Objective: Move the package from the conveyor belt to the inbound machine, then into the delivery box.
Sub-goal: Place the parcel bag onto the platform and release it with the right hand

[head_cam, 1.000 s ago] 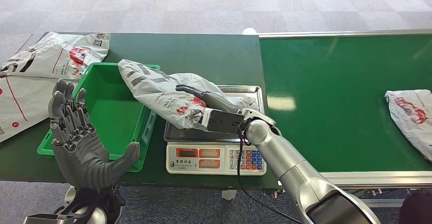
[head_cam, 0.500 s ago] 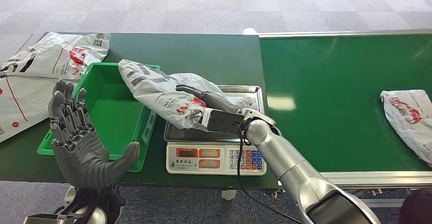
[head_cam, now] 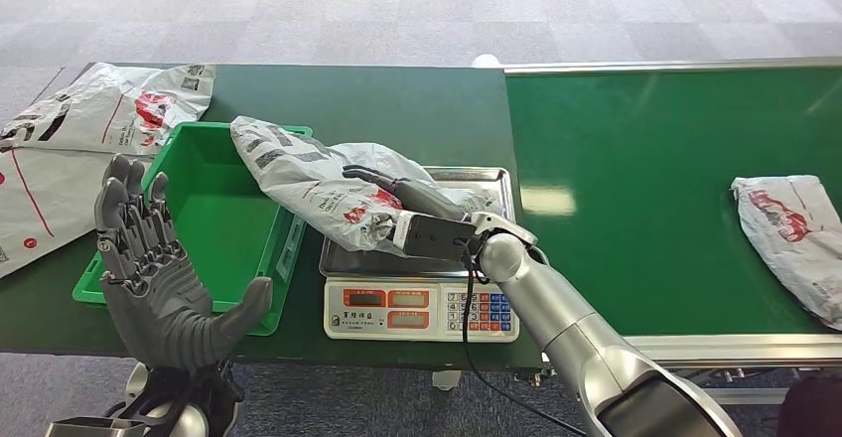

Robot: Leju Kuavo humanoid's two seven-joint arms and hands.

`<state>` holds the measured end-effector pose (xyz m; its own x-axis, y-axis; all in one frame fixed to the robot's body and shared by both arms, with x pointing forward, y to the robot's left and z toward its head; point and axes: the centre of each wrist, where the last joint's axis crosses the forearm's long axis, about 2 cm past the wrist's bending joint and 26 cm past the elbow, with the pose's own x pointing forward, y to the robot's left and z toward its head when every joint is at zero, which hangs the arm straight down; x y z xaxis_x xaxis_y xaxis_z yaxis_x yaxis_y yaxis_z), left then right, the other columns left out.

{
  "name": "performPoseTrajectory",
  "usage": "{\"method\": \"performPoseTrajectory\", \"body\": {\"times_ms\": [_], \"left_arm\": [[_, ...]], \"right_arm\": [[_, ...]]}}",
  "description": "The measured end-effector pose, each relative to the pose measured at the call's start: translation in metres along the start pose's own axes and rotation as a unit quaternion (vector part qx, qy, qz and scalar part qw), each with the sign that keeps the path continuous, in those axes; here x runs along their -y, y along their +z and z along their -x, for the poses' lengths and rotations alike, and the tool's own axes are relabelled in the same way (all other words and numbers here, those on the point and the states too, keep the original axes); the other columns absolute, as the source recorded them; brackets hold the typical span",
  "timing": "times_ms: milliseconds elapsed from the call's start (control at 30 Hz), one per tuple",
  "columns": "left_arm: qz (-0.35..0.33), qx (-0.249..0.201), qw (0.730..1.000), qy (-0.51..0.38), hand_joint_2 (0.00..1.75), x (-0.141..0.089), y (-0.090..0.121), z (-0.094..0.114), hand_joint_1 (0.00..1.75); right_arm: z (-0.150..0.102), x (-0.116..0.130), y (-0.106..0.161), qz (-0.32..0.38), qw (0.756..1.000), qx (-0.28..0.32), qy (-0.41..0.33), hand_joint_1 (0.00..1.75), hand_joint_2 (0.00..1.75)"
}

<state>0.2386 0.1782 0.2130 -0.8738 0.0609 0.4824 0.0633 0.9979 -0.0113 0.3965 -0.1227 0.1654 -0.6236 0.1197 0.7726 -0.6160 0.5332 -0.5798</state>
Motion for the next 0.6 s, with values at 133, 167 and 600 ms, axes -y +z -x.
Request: {"method": "performPoseTrajectory", "body": {"times_ms": [133, 167, 600], "left_arm": [[0.000, 0.000, 1.000, 0.000, 1.75, 0.000, 0.000, 0.000, 0.00], [0.000, 0.000, 1.000, 0.000, 1.75, 0.000, 0.000, 0.000, 0.00], [0.045, -0.083, 0.981, -0.170, 1.75, -0.028, 0.005, 0.045, 0.00]], "right_arm": [[0.000, 0.000, 0.000, 0.000, 1.000, 0.000, 0.000, 0.00, 0.87], [0.000, 0.000, 0.000, 0.000, 1.000, 0.000, 0.000, 0.00, 1.31], [-0.032, -0.004, 0.047, 0.331, 0.844, 0.232, -0.352, 0.00, 1.75]]}}
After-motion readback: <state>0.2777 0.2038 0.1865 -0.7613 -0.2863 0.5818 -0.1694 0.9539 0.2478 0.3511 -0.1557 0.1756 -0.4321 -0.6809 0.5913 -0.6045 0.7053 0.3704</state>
